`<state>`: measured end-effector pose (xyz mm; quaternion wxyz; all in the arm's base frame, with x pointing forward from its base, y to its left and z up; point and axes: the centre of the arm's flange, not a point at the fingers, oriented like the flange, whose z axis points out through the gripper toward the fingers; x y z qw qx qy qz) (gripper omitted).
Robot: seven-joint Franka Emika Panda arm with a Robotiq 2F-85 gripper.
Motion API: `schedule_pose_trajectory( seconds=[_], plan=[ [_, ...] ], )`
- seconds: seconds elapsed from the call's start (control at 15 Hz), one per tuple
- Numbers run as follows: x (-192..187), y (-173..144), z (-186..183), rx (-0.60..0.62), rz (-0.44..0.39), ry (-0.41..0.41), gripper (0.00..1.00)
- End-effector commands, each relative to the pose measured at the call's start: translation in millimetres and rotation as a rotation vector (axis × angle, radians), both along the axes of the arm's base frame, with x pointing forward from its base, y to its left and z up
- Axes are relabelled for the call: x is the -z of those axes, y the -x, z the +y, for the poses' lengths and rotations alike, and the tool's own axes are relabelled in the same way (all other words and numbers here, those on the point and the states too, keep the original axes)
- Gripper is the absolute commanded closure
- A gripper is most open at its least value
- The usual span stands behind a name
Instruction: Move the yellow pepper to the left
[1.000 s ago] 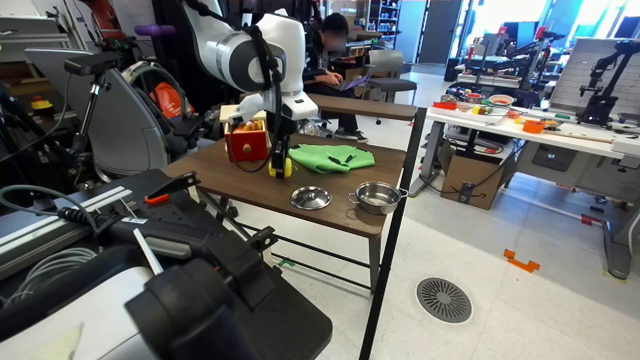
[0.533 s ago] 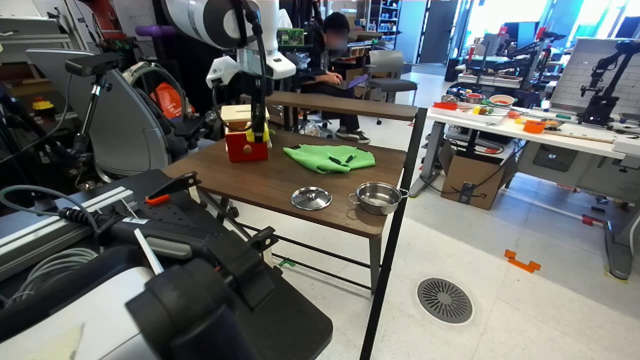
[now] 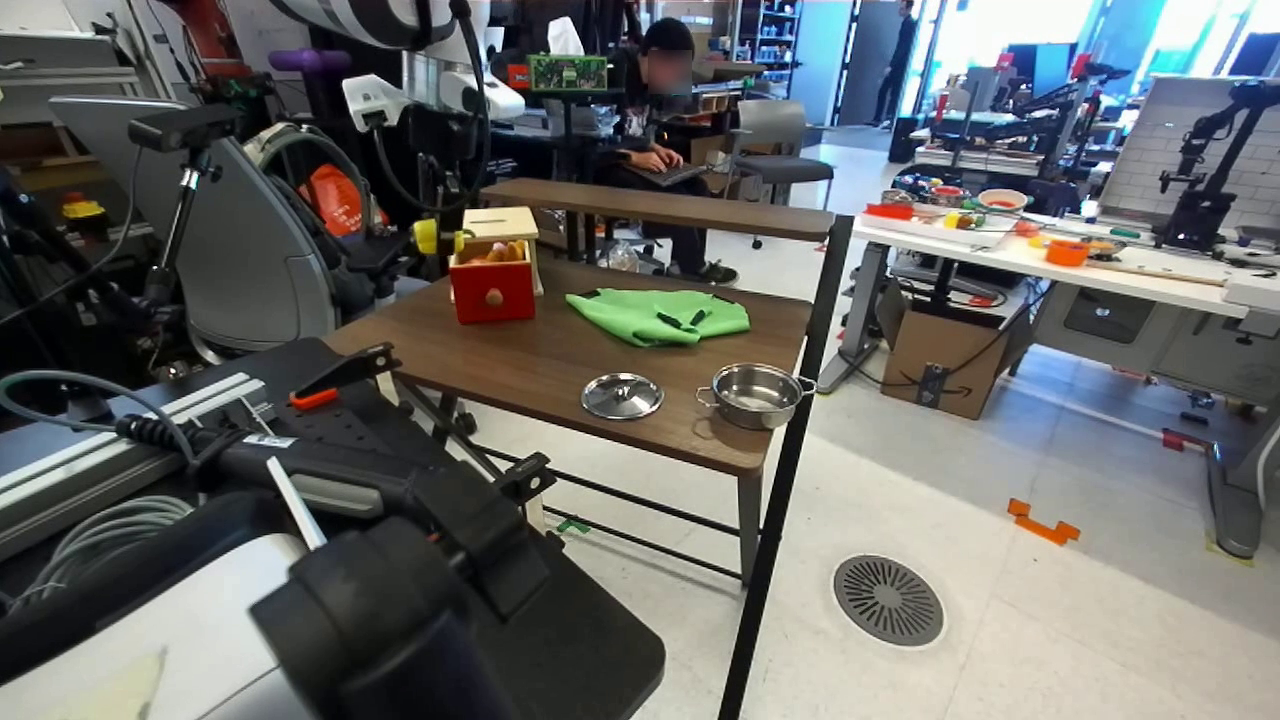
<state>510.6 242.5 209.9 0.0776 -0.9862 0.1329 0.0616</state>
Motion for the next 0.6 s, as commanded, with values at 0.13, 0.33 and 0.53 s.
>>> schedule_pose_trajectory(
  seconds=[0.13, 0.33, 0.53],
  plan=[
    [22, 1, 39, -0.161, 0.108, 0.012, 0.77],
    [44, 8, 51, -0.221, 0.159, 0.026, 0.77],
    [69, 13, 61, -0.251, 0.199, 0.054, 0.77]
  ],
)
